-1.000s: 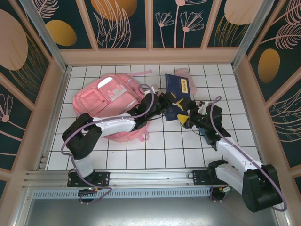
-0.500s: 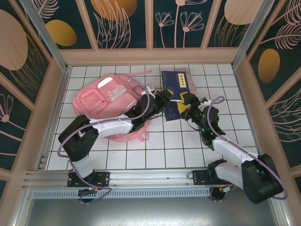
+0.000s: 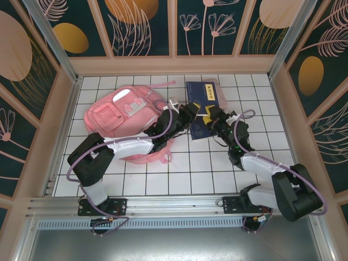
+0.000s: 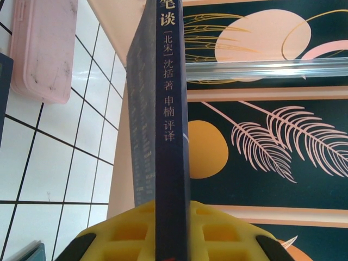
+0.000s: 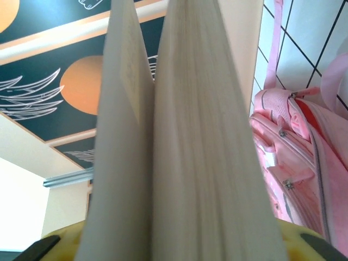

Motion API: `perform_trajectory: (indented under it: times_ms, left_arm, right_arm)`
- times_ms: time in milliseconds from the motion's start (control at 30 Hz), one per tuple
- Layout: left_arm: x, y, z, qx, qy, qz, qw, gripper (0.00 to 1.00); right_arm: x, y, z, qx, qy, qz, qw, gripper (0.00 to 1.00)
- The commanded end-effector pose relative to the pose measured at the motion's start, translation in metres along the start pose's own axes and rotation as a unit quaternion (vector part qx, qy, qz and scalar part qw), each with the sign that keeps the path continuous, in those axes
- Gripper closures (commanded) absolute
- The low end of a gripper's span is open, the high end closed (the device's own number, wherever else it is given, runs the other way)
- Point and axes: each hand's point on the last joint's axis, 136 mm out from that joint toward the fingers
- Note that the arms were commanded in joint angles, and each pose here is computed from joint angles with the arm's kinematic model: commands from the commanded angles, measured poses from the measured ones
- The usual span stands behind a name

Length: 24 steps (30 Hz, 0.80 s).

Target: Pack the student bag

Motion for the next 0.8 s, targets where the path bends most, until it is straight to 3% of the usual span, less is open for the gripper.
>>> perform_trajectory:
  times_ms: [0,100,200,300,400,500,567,767]
  left_arm:
    - [0.002,-0.017,-0.001,-0.003,0.002,-0.033,0.999,0.95]
    - [0.001,0.002,0.003,0.009,0.0,0.008,1.0,0.68]
    - [-0.008,0.024,0.014,0.04,-0.004,0.058,0.998,0.43]
    - [-0.024,0.035,0.03,0.098,-0.005,0.11,0.989,0.31]
    - [-0.043,0.047,0.047,0.178,0.004,0.168,0.97,0.26]
    - [-0.067,0.052,0.065,0.269,0.014,0.242,0.932,0.19]
    - [-0.087,0.054,0.079,0.328,0.017,0.297,0.897,0.15]
    - [-0.134,0.061,0.093,0.474,0.081,0.38,0.79,0.13]
  right_arm:
    - [-0.001,0.029,-0.005,-0.004,-0.001,0.055,0.999,0.77]
    - [-0.001,0.027,0.0,-0.032,-0.022,0.03,0.999,0.87]
    - [-0.001,0.021,0.008,-0.082,-0.048,-0.016,0.995,0.91]
    - [-0.005,0.014,0.015,-0.129,-0.066,-0.061,0.988,0.93]
    - [-0.007,0.009,0.018,-0.167,-0.067,-0.094,0.979,0.94]
    - [-0.008,0.005,0.018,-0.199,-0.061,-0.125,0.97,0.93]
    - [-0.01,0.002,0.018,-0.215,-0.057,-0.146,0.964,0.93]
    - [-0.014,-0.004,0.017,-0.245,-0.044,-0.18,0.952,0.93]
Point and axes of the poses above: each hand's point on the last joint's axis, 136 mm out from that joint toward the fingers, its own x axis out along the fingers, its own y axis along the line the jaws close on, z = x × y, and after that the axes turned 7 degrees about x, right-handed
